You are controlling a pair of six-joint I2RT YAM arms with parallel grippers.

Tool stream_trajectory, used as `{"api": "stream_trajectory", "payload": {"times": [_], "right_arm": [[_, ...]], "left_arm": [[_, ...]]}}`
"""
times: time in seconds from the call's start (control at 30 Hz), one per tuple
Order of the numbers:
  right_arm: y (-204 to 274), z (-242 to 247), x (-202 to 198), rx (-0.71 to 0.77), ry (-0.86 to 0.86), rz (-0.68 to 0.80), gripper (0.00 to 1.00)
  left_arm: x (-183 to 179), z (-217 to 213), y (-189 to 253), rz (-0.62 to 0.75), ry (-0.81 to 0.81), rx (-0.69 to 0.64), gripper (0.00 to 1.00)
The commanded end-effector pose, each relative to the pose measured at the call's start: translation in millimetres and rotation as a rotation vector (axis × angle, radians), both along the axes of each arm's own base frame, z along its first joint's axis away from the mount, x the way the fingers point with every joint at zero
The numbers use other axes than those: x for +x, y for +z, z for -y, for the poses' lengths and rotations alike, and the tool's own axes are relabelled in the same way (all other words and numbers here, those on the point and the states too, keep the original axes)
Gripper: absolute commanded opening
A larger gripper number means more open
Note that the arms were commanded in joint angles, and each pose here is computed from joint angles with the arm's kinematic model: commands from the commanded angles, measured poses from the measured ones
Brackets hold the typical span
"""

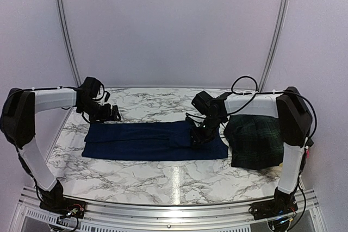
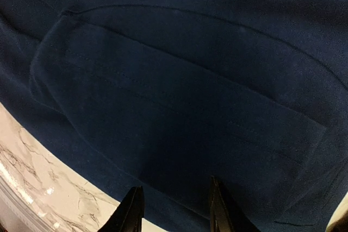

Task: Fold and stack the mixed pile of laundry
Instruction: Rotate the rectangle-folded T-shirt at the center of the board.

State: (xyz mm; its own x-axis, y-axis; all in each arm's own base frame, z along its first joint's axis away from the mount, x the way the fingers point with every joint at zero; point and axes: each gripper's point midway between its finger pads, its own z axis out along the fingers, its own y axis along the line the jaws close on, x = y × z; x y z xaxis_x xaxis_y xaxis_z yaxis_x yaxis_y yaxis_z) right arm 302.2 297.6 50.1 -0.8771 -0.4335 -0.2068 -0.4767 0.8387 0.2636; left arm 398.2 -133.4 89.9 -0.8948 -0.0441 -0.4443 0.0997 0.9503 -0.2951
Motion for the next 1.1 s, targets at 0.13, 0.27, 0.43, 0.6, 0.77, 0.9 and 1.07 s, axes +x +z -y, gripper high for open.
{"api": "stream_trajectory", "payload": {"times": [0.13, 0.27, 0.43, 0.6, 0.77, 0.9, 1.07], "right_arm": [[-32, 13, 23, -0.078, -0.09, 0.014, 0.35], [-53, 26, 57, -0.133, -0.11, 0.036, 0.35], [-44, 9, 132, -0.118, -0.091, 0.166, 0.35], [-5, -15, 206, -0.127, -0.086, 0.341, 0.38], [46, 7, 219, -0.128, -0.16, 0.423, 0.44], [66, 12, 195, -0.05, -0.172, 0.427, 0.48], [75, -2, 174, 0.083, -0.166, 0.364, 0.48]], "left_arm": [[-23, -14, -64, -0.148, 0.016, 0.201, 0.98], [-41, -40, -80, -0.215, 0.105, 0.247, 0.99], [-78, -46, -100, -0.305, 0.102, 0.256, 0.99], [-112, -2, -90, -0.272, -0.086, 0.3, 0.99], [-112, 18, -36, -0.127, -0.086, 0.268, 0.99], [-83, 9, 18, 0.064, 0.0, 0.293, 0.99], [-64, 29, 33, 0.106, -0.123, 0.294, 0.99]]}}
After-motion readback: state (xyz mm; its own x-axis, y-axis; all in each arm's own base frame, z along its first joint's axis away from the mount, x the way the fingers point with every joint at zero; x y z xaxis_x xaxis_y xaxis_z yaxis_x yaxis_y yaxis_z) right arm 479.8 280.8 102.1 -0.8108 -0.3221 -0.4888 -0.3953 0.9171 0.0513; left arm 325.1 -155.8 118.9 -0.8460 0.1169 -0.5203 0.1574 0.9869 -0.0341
